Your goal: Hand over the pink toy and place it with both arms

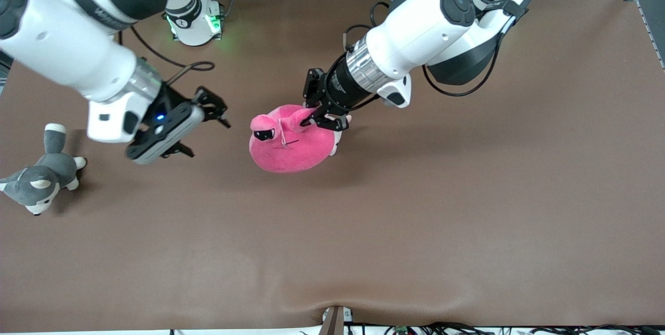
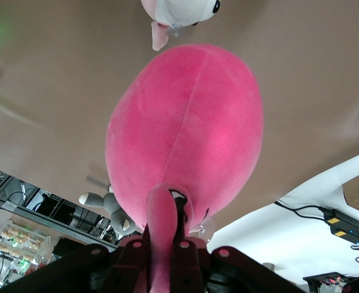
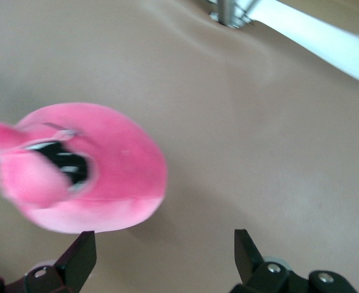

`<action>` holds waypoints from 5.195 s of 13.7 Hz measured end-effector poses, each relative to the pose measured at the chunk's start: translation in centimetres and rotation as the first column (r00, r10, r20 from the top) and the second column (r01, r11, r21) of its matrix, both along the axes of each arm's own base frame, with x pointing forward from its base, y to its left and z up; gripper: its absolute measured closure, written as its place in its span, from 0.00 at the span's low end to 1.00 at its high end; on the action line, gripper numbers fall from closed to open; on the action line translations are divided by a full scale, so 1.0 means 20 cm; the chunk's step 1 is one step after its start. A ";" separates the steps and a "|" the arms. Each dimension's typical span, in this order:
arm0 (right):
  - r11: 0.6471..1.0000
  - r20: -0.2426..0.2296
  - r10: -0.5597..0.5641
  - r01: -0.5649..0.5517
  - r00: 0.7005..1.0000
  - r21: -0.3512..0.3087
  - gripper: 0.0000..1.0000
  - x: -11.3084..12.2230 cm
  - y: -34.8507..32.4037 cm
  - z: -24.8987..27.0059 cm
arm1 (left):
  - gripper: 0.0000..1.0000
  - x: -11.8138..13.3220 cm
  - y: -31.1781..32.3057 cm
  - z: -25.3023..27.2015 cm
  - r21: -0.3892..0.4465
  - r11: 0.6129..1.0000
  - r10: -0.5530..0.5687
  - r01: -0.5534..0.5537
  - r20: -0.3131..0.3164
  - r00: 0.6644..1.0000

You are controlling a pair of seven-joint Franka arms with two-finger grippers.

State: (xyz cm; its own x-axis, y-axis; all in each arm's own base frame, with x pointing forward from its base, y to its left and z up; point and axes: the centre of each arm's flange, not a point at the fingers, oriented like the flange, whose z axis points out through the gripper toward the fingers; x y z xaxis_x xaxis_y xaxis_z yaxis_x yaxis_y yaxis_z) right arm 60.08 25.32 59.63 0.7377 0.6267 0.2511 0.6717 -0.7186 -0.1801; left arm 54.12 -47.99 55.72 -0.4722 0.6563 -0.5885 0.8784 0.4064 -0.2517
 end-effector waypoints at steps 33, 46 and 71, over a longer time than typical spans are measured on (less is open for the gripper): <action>0.963 0.046 0.255 -0.258 0.966 0.080 0.87 -0.09 0.34 -0.17 | 0.67 0.01 0.00 -0.01 0.004 1.000 0.008 -0.008 0.006 1.000; 0.990 -0.203 0.128 -0.115 0.971 0.077 0.90 0.14 -1.18 -0.66 | 0.00 0.31 0.69 0.13 0.294 0.933 -0.272 0.209 0.194 0.942; 0.999 -0.230 -0.035 0.042 0.973 0.026 0.00 -0.02 -1.67 -0.50 | 0.00 0.27 1.88 0.29 0.575 -0.107 -0.990 0.811 0.018 -0.142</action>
